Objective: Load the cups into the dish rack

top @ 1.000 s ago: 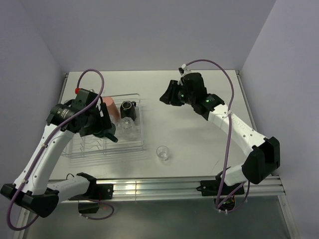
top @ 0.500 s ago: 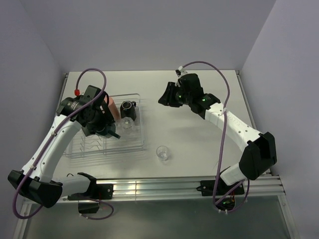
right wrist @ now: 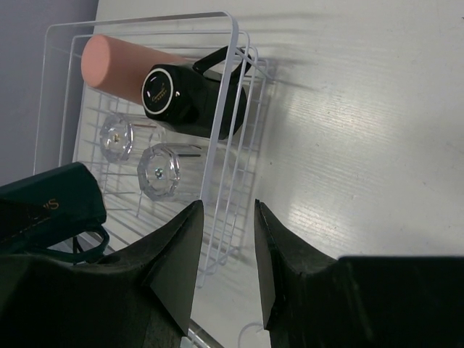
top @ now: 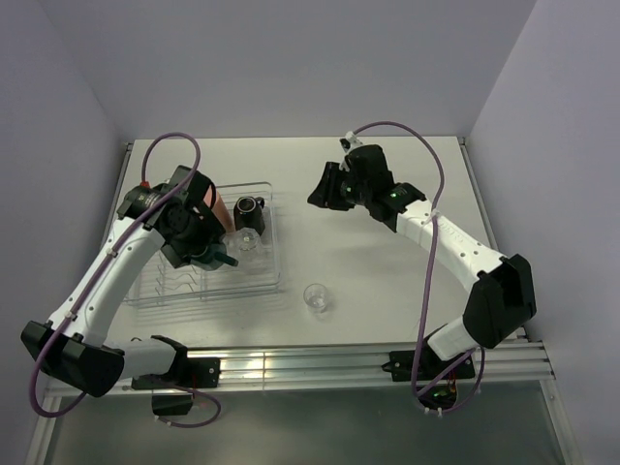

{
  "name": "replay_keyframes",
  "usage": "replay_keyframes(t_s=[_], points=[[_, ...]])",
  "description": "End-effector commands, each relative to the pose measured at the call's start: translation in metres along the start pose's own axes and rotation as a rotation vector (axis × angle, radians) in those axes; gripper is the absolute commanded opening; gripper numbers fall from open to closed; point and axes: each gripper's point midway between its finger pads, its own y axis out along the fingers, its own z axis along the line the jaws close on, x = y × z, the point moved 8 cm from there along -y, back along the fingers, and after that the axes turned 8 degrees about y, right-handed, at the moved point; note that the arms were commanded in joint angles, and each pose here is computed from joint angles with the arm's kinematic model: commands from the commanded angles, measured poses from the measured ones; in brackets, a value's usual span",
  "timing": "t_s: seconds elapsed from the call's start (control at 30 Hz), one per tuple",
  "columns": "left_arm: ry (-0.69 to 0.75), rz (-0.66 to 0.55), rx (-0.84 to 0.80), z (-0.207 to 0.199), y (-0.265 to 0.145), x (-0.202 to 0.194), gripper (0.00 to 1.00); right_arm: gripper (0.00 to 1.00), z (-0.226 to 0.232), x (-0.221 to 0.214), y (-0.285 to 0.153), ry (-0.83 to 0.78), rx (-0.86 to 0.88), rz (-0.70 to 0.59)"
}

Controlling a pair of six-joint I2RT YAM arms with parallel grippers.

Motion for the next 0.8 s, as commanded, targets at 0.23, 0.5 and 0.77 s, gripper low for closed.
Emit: replay_keyframes(t_s=[0.23,0.5,0.77], points=[[-0.049,0.002,-0.041,0.001,-0.001,-0.006,0.00,0.41,0.001,0.005,0.006,-0.009,0.018,-0.019],[-0.039,0.028,-0.014,0.000,0.014,-0.010,0.00,0.41,-0.002,0.003,0.009,-0.008,0.010,-0.010],[-0.040,0.028,0.000,-0.003,0.021,-0.006,0.00,0.41,-0.005,0.002,0.013,-0.007,0.003,0.000]])
